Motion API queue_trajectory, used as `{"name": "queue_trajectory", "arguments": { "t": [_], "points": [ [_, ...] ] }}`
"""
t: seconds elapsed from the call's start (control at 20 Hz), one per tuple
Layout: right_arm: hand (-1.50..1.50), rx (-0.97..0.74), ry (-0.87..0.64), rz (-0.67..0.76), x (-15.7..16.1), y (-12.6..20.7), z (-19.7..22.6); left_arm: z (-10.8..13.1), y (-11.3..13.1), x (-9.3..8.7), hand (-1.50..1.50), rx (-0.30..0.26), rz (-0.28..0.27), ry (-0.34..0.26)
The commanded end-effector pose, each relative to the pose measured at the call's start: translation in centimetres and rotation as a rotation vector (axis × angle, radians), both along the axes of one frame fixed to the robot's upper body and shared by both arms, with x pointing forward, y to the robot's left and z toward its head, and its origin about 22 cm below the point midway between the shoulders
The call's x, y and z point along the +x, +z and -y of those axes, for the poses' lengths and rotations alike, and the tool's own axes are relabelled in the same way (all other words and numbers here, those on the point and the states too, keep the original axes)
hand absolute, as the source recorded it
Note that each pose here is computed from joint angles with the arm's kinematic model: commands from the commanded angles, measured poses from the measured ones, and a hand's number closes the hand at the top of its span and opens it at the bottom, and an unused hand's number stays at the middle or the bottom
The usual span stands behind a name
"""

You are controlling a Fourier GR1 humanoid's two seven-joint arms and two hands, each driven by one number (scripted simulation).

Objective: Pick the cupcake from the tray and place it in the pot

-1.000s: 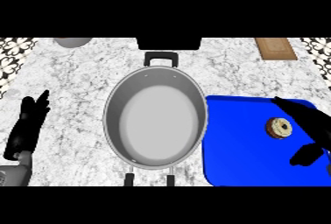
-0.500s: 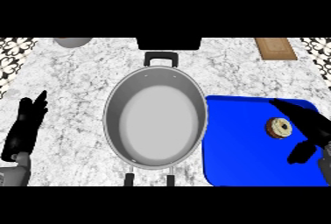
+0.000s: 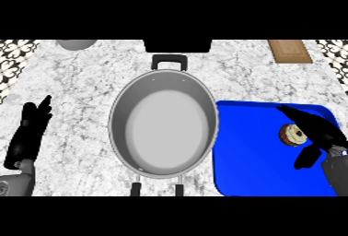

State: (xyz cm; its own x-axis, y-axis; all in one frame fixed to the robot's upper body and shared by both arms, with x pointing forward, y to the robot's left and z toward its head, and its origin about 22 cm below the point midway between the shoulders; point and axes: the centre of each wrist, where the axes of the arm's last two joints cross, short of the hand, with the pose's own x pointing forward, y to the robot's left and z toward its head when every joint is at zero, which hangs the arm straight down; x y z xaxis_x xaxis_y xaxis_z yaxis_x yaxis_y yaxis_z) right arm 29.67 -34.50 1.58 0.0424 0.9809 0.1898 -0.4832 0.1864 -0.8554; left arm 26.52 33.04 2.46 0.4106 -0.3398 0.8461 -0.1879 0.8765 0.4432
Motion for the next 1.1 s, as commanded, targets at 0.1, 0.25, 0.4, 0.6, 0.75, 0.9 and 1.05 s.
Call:
{"name": "queue_trajectory", "arguments": {
  "t": [0.1, 0.25, 0.4, 0.6, 0.75, 0.9, 1.05],
  "points": [
    [-1.5, 0.005, 0.007, -0.007, 0.3, -0.8, -0.8, -1.1, 0.1, -0.9, 0.0, 0.012, -0.012, 0.008],
    [-1.5, 0.011, 0.01, -0.023, 1.7, -0.3, 0.3, 1.1, 0.8, 0.2, 0.0, 0.0, -0.016, -0.006],
    [1.5, 0.034, 0.005, -0.024, 0.2, -2.5, 2.5, -1.1, -0.4, 0.1, 0.0, -0.016, 0.003, -0.003],
    [1.5, 0.004, 0.068, 0.08, 1.7, -3.2, 0.0, -0.4, 1.7, -0.9, 0.0, 0.005, -0.002, -0.01],
    [1.5, -0.015, 0.091, 0.136, 1.0, -2.3, 1.3, 1.9, -0.6, 0.3, 0.0, -0.011, 0.014, -0.011],
    [1.5, -0.039, 0.106, 0.194, 2.1, -1.3, -0.3, 1.1, -0.2, -0.7, 0.0, 0.008, 0.003, -0.009],
    [1.5, -0.05, 0.131, 0.243, 0.9, -1.8, -0.1, -1.0, -0.8, 0.3, 0.0, -0.004, 0.003, -0.005]
  ]
}}
